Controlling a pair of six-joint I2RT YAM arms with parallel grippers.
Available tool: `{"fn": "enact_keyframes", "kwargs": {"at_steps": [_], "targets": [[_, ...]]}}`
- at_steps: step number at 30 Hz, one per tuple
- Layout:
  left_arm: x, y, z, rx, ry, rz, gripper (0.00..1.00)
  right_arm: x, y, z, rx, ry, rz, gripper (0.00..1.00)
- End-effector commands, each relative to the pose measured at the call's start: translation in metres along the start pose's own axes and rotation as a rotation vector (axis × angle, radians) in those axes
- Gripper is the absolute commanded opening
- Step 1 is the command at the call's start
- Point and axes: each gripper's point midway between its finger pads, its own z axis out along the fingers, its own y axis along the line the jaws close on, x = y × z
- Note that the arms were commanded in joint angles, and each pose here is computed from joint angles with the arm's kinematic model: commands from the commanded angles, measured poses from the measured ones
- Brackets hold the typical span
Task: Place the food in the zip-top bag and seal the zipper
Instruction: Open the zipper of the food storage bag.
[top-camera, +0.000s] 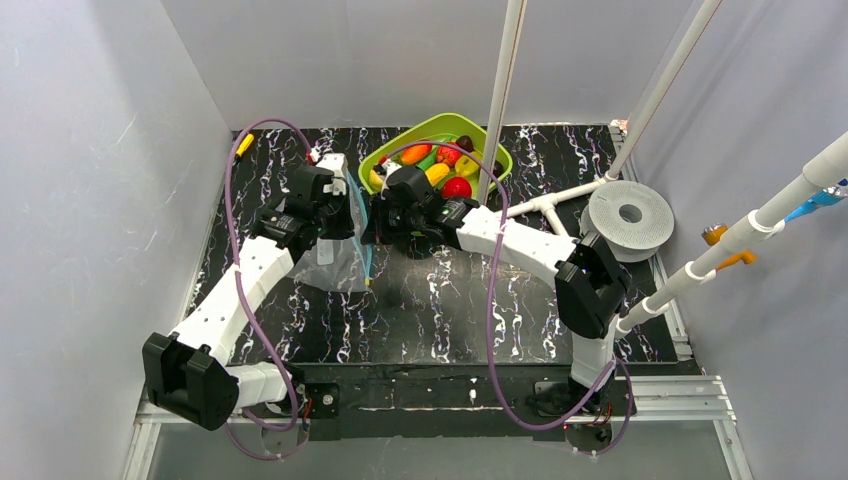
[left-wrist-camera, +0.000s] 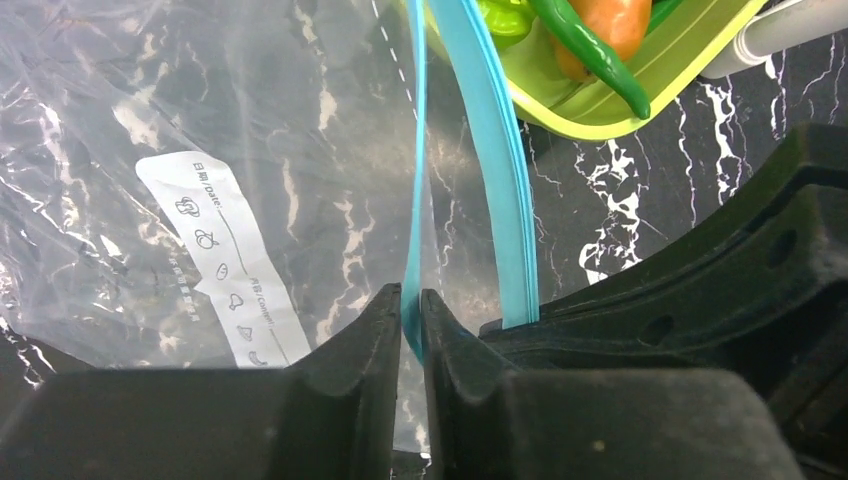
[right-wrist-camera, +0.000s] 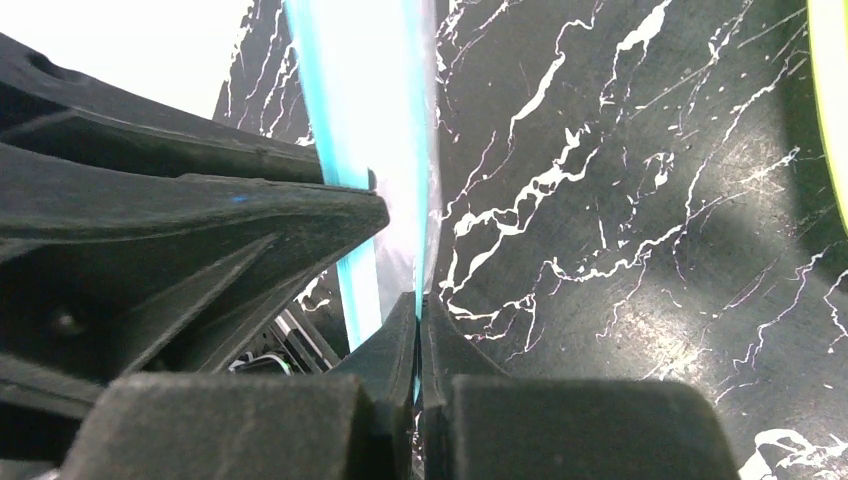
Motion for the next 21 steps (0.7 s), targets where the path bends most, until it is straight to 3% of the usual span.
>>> {"fn": "enact_keyframes", "kwargs": {"at_steps": [1, 3, 6, 10, 15, 17, 19, 21], "targets": [[0.001, 0.004, -0.010, -0.004, -0.008, 0.075, 0.06, -0.027, 0.023, -0.010, -0.009, -0.085, -0.032, 0.01], [0.000, 0.014, -0.015, -0.057, -0.017, 0.084, 0.00, -0.028, 0.011, -0.010, 0.059, -0.090, -0.036, 0.01], [-0.008, 0.033, -0.028, -0.153, -0.078, 0.081, 0.00, -0.038, -0.033, -0.018, 0.325, -0.144, -0.025, 0.01], [-0.025, 0.046, -0.056, -0.211, -0.244, 0.039, 0.00, -0.043, -0.057, -0.020, 0.472, -0.136, -0.065, 0.01], [-0.034, 0.045, -0.079, -0.163, -0.426, -0.005, 0.00, -0.042, -0.015, -0.012, 0.298, -0.103, -0.112, 0.01], [-0.032, 0.043, -0.074, -0.161, -0.402, -0.005, 0.00, -0.046, 0.009, -0.018, 0.244, -0.134, -0.147, 0.01], [-0.029, 0.042, -0.065, -0.165, -0.346, -0.001, 0.08, -0.049, 0.029, -0.025, 0.199, -0.162, -0.181, 0.01], [-0.026, 0.042, -0.058, -0.178, -0.292, 0.004, 0.09, -0.051, 0.044, -0.031, 0.158, -0.179, -0.183, 0.01]]}}
